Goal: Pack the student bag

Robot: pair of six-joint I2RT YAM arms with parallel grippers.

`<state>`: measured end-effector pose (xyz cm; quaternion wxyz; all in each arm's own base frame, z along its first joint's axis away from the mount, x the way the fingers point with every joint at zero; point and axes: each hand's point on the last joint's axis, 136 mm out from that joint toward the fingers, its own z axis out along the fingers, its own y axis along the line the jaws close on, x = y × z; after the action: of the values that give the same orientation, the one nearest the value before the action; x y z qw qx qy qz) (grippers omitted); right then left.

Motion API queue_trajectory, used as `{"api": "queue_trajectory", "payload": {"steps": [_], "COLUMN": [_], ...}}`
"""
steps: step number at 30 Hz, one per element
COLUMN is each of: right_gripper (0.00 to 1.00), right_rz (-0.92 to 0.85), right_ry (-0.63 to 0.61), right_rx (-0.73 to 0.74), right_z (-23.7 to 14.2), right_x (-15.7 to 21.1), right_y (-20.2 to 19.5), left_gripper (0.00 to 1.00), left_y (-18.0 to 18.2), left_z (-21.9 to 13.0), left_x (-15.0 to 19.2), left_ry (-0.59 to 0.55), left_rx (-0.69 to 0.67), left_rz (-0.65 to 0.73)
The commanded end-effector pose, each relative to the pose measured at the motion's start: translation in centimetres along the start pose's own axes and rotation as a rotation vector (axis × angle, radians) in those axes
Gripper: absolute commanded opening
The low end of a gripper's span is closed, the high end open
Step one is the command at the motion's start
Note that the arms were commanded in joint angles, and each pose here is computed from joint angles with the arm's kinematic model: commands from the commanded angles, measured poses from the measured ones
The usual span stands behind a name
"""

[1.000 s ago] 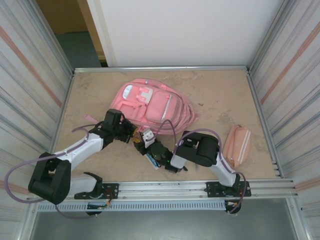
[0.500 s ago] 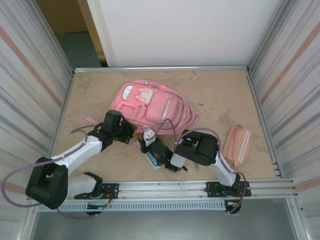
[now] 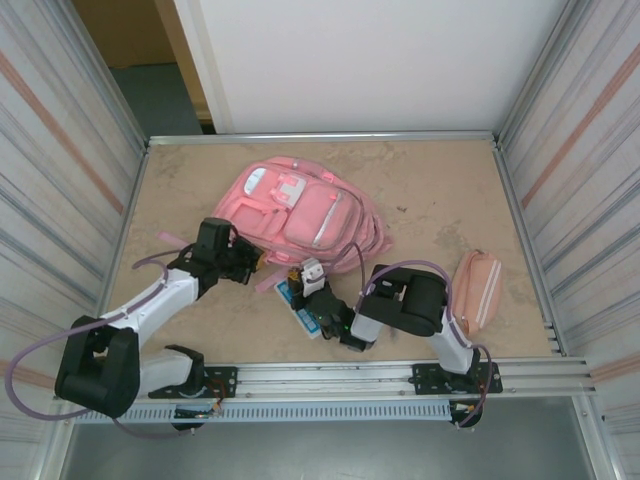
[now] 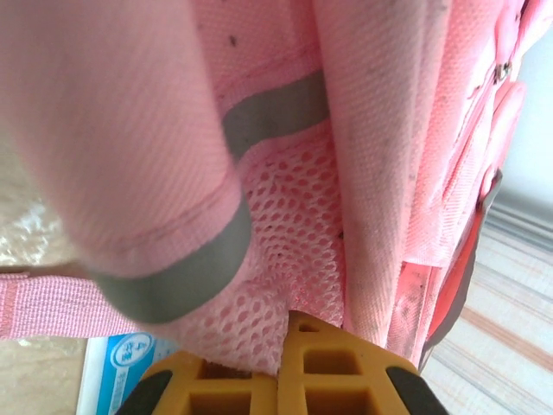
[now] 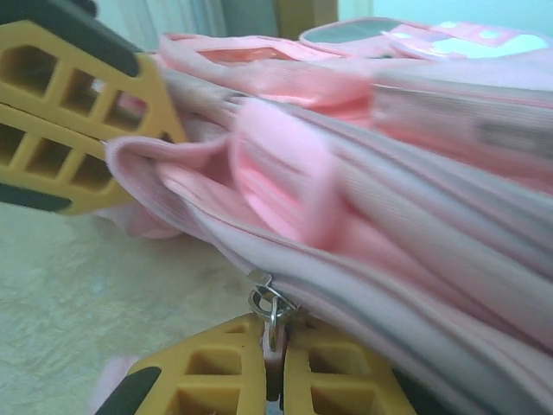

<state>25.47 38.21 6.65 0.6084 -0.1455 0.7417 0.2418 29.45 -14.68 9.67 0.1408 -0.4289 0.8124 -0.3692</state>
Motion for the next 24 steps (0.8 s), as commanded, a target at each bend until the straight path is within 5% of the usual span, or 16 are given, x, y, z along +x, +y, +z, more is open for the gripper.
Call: {"api": "queue_trajectory", "payload": {"steps": [1, 16, 22, 24], "right_gripper": [0.0, 0.0, 0.0, 0.0], "right_rz": [0.088, 0.126, 0.143, 0.122], "right_ry": [-0.046, -0.008, 0.11, 0.151], "right_rx": [0.109, 0.213, 0.046, -0.024], "right_z": [-1.1, -4.0, -2.3, -1.6], "right_x": [-1.4, -0.8, 0.6, 1.1], "right_y": [-2.5, -8.0, -5.9, -3.9], "left_gripper": [0.0, 0.0, 0.01, 0.12], "left_y": [-0.4, -0.9, -3.7, -5.7], "left_z": [-0.7, 0.2, 3.5, 4.5], "left_x": [-2.8, -11.1, -12.6, -13.2], "left_ry": [-0.106, -0.131, 0.026, 0.073], "left_rx": [0.019, -0.006, 0.033, 0.086], "left_rz": [0.02, 0.033, 0.016, 0.032]}}
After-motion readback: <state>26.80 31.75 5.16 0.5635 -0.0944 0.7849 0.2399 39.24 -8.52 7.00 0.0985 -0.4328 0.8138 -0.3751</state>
